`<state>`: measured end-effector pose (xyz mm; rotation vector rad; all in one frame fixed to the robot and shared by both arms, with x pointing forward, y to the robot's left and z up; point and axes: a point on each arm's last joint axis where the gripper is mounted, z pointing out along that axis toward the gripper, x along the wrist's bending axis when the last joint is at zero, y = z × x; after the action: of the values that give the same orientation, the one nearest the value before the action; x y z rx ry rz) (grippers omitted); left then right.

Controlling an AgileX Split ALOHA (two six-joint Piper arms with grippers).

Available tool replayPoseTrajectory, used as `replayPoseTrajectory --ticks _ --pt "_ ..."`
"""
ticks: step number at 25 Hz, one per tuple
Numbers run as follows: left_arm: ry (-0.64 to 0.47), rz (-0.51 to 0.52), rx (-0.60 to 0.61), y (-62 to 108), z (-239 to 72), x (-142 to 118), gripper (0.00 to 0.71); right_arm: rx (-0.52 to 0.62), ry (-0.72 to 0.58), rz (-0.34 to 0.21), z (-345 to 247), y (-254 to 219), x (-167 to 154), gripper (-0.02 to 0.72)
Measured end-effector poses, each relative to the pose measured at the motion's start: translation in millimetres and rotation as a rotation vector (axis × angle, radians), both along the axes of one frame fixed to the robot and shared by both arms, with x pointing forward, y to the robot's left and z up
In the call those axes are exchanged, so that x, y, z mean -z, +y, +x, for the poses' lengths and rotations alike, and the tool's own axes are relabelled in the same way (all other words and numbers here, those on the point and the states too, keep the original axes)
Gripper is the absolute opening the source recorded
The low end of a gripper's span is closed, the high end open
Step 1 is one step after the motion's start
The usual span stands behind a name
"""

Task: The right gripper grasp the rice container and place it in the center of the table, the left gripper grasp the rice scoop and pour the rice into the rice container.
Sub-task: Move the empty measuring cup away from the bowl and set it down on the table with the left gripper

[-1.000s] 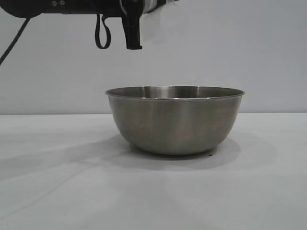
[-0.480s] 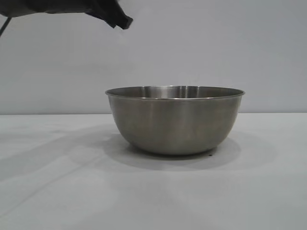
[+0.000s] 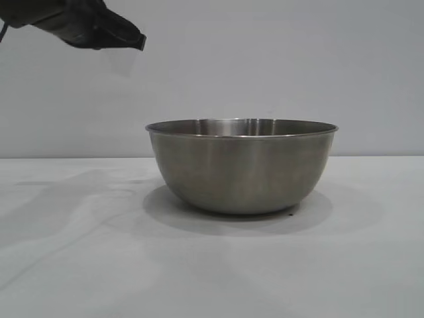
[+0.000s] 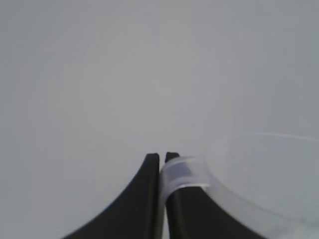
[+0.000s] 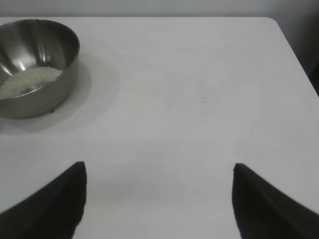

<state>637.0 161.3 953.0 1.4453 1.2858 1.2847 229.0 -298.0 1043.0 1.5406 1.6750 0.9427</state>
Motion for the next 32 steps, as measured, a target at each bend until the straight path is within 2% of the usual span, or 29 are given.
replayPoseTrajectory --ticks 5,9,13,19,26,32 --pt "0.072 -0.007 -0.007 3.2 -7 14 0.000 0.000 0.000 0.000 0 0 0 0.566" --pt "0.122 -0.010 -0.029 12.0 -23 34 0.000 0.000 0.000 0.000 0 0 0 0.566" --pt "0.081 -0.021 -0.049 23.4 -43 48 0.000 0.000 0.000 0.000 0 0 0 0.566" --pt "-0.001 -0.083 -0.001 33.1 -72 62 0.000 0.000 0.000 0.000 0 0 0 0.566" --pt "0.078 -0.085 0.046 32.3 -82 96 0.000 0.000 0.000 0.000 0 0 0 0.566" --pt "0.097 -0.079 0.055 31.8 -82 103 0.000 0.000 0.000 0.000 0 0 0 0.566"
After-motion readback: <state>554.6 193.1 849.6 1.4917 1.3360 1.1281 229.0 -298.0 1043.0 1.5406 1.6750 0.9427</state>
